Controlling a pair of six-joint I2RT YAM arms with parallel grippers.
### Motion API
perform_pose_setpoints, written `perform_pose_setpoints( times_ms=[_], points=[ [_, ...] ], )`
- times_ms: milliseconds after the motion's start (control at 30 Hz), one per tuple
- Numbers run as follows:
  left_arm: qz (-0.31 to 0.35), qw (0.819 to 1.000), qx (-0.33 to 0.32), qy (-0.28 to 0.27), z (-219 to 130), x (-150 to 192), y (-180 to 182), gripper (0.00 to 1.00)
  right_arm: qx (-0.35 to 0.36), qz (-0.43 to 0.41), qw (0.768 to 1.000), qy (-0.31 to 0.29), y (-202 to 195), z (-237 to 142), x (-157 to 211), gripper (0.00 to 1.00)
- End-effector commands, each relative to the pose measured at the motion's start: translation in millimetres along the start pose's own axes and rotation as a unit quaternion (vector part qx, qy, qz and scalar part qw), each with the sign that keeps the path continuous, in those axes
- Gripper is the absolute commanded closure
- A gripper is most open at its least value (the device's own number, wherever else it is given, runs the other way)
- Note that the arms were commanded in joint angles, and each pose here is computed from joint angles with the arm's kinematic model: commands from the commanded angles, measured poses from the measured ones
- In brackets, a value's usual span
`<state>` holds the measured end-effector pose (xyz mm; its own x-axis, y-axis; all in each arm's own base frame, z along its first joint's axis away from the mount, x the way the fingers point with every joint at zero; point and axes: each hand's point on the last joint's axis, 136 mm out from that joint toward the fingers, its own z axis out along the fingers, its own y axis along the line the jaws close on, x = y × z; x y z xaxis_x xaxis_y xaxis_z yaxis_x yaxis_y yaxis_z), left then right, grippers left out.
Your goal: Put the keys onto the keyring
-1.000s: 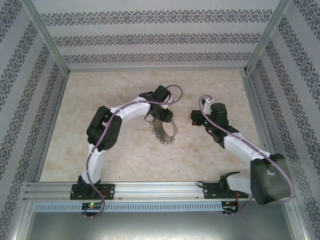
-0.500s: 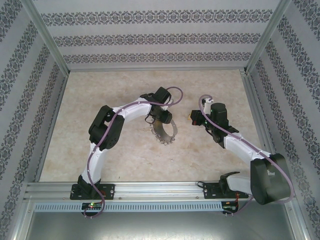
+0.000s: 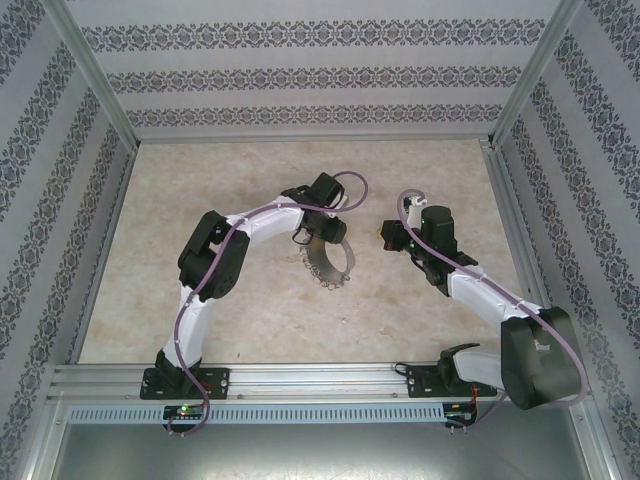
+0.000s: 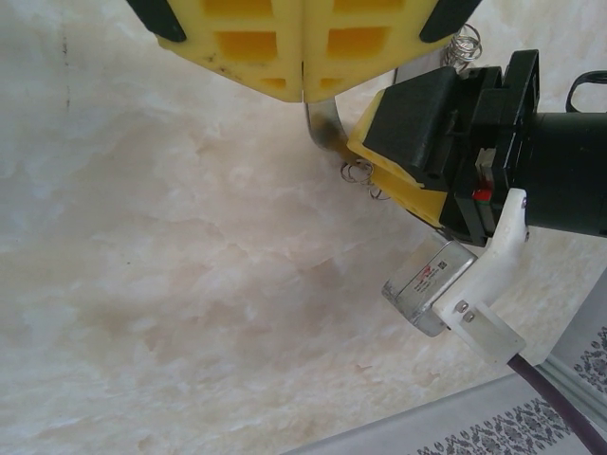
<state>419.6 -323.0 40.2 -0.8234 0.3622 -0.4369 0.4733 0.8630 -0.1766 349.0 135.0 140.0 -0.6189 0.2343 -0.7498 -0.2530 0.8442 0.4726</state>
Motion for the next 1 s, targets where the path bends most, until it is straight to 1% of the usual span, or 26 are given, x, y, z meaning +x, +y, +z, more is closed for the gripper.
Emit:
perform_pose_setpoints(
  times_ms=[0, 233, 367, 467, 533, 600, 667, 767, 900, 933, 967],
  points=[
    [0.012, 1.0, -0.012, -0.007, 9, -1, -1, 0.57, -0.008, -0.001, 1.0, -0.017, 3, -2, -9, 1.0],
    [0.013, 1.0, -0.023, -0.016, 14, -1, 3, 0.59, -0.009, -0.001, 1.0, -0.019, 4, -3, -10, 1.0],
    [0.015, 0.999, -0.031, -0.024, 17, -2, 5, 0.64, -0.009, -0.002, 1.0, -0.021, 4, -3, -10, 1.0],
    [0.016, 0.999, -0.034, -0.025, 21, -1, 6, 0.7, -0.009, -0.002, 1.0, -0.021, 4, -4, -10, 1.0],
    [0.016, 0.999, -0.036, -0.025, 23, -1, 7, 0.72, -0.007, -0.002, 1.0, -0.021, 3, -4, -9, 1.0],
    [0.015, 0.999, -0.039, -0.026, 26, 0, 8, 0.76, -0.007, -0.003, 1.0, -0.02, 3, -4, -8, 1.0],
    [0.015, 0.999, -0.043, -0.03, 29, 0, 10, 0.78, -0.006, -0.002, 1.0, -0.02, 2, -4, -8, 1.0],
    [0.014, 0.998, -0.051, -0.039, 30, -2, 13, 0.84, -0.005, -0.003, 1.0, -0.02, 2, -4, -7, 1.0],
    [0.016, 0.997, -0.052, -0.052, 30, -5, 13, 0.98, -0.006, -0.003, 1.0, -0.021, 3, -5, -8, 1.0],
    [0.017, 0.997, -0.052, -0.056, 29, -6, 12, 1.0, -0.005, -0.003, 1.0, -0.022, 2, -6, -8, 1.0],
    [0.018, 0.997, -0.05, -0.059, 28, -6, 12, 1.0, -0.007, -0.004, 1.0, -0.023, 3, -6, -8, 1.0]
  ],
)
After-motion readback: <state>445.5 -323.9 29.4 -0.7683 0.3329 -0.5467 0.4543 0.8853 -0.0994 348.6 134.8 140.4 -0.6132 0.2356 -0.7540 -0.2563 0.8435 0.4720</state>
